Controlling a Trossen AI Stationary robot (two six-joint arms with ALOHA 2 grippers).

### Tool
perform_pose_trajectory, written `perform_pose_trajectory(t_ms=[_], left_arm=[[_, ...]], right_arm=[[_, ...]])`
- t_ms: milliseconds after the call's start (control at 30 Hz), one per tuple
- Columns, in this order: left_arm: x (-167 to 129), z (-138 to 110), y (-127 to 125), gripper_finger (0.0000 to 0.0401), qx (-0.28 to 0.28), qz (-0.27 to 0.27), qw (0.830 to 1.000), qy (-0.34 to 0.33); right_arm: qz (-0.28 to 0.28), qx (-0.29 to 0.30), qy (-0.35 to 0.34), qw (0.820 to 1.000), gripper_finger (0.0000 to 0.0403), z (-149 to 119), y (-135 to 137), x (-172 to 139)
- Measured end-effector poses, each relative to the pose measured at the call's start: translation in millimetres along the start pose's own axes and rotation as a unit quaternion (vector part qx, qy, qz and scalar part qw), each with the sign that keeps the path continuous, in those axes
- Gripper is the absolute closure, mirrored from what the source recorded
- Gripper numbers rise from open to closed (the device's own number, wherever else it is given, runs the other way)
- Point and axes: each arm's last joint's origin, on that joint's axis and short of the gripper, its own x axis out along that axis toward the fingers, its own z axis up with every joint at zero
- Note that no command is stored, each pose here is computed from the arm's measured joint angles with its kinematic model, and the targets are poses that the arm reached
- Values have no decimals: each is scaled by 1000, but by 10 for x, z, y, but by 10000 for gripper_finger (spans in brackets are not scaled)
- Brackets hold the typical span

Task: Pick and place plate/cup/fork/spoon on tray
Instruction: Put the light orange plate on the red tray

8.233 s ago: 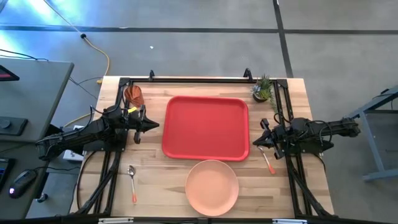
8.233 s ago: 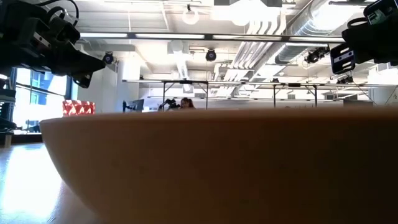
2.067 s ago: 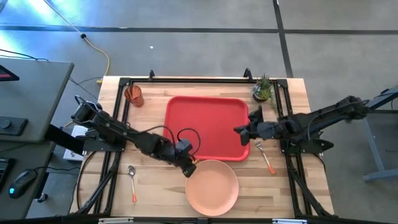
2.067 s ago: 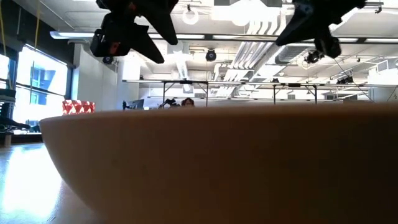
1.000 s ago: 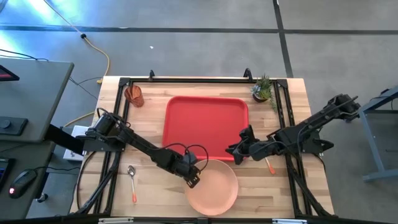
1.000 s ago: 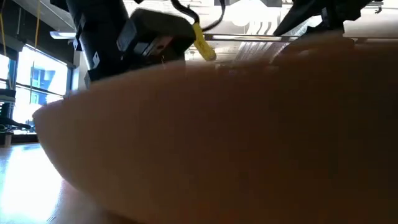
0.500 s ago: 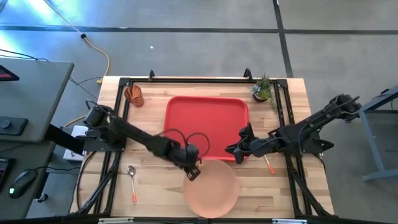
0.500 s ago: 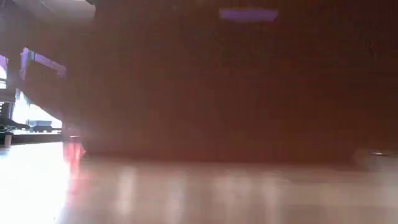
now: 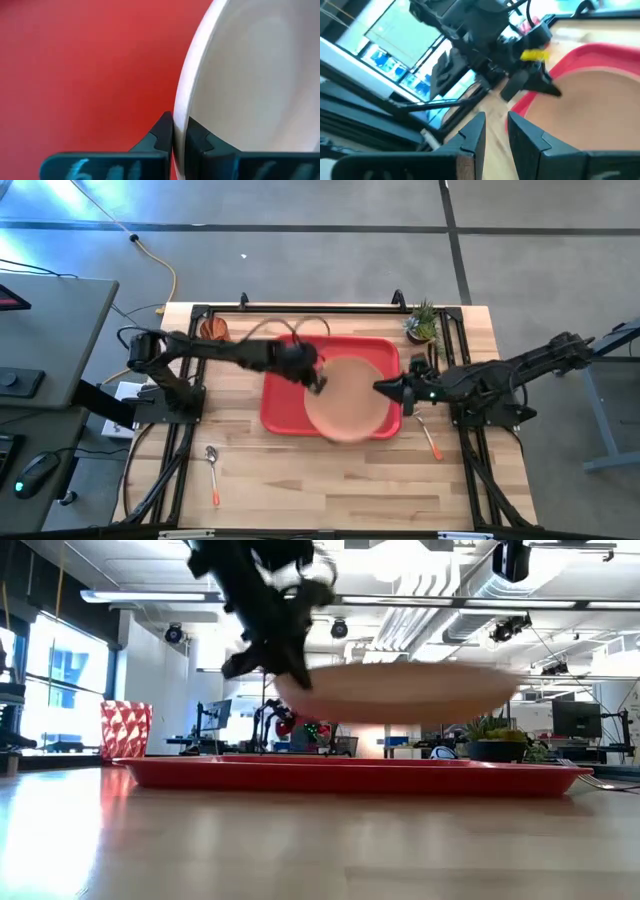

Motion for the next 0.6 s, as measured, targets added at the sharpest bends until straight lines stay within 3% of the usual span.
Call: perform_pose_trajectory(t_ms=[133,233,433,600], left_arm=[[145,214,272,394,-21,39,999,-15],[281,310,398,394,-37,36,999,-10],[571,275,522,394,-37,32,998,46],[697,216,564,392,-34,40,996,74]], right_arm=[[-30,-22,-4,999,332,70,-99,-18],[-68,-33,6,997,332,80,-198,2],[-139,-72,26,987,332,101,-388,45],[-144,-140,27,979,332,152,-424,73]])
